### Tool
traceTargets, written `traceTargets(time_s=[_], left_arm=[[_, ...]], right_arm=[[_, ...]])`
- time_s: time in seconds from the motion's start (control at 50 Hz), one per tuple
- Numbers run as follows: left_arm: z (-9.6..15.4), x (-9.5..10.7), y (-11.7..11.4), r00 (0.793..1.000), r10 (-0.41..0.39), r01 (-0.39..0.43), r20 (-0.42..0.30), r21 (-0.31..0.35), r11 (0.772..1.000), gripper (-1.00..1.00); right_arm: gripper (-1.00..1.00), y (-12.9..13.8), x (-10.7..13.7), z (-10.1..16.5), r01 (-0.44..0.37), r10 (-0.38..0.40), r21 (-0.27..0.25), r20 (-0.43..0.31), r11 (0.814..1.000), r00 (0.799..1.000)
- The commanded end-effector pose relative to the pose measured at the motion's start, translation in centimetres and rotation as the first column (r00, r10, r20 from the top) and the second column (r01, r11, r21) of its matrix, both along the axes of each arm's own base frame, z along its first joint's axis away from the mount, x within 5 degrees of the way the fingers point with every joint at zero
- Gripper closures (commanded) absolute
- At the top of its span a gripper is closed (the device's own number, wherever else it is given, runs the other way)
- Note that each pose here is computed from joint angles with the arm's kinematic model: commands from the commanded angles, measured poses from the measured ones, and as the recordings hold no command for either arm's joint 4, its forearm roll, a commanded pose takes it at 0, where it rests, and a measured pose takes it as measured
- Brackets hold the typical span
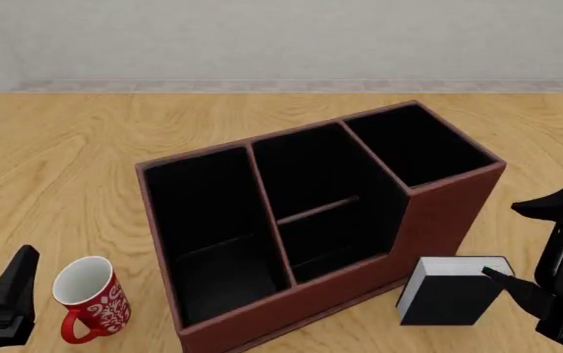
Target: Pick up the book and place it in the right compartment of the caddy.
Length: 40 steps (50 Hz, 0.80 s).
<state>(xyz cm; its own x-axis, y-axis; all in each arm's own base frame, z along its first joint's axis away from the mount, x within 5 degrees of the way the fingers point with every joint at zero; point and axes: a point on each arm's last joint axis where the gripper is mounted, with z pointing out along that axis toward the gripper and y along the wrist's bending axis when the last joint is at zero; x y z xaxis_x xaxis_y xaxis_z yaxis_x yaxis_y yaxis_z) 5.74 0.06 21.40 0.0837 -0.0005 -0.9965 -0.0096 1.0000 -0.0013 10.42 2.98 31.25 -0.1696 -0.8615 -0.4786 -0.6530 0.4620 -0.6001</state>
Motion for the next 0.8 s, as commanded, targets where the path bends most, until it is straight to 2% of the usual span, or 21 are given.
traceTargets(time_s=[0.02, 0.16, 0.4, 0.8], left_arm=[[0.0, 0.0, 0.0, 1.000, 0.000, 0.000, 0.000, 0.000, 1.000, -1.00], [0.0, 0.0, 0.0, 1.000, 0.000, 0.000, 0.000, 0.000, 1.000, -1.00], [0.0, 0.0, 0.0, 1.000, 0.000, 0.000, 0.000, 0.000, 1.000, -1.00], [0.0, 0.0, 0.0, 1.000, 0.000, 0.000, 0.000, 0.000, 1.000, -1.00]], right_arm=[[-1.00, 0.2, 0.2, -1.7, -0.023, 0.022, -0.028, -0.049, 0.999, 0.999], [-1.00, 0.1, 0.8, -3.1, -0.020, 0.016, -0.054, -0.081, 0.998, 0.997], [-1.00, 0.1, 1.8, -3.7, -0.026, 0.019, -0.081, -0.089, 0.996, 0.996], [-1.00, 0.9, 3.9, -6.1, -0.033, 0.022, -0.081, -0.133, 0.996, 0.991]])
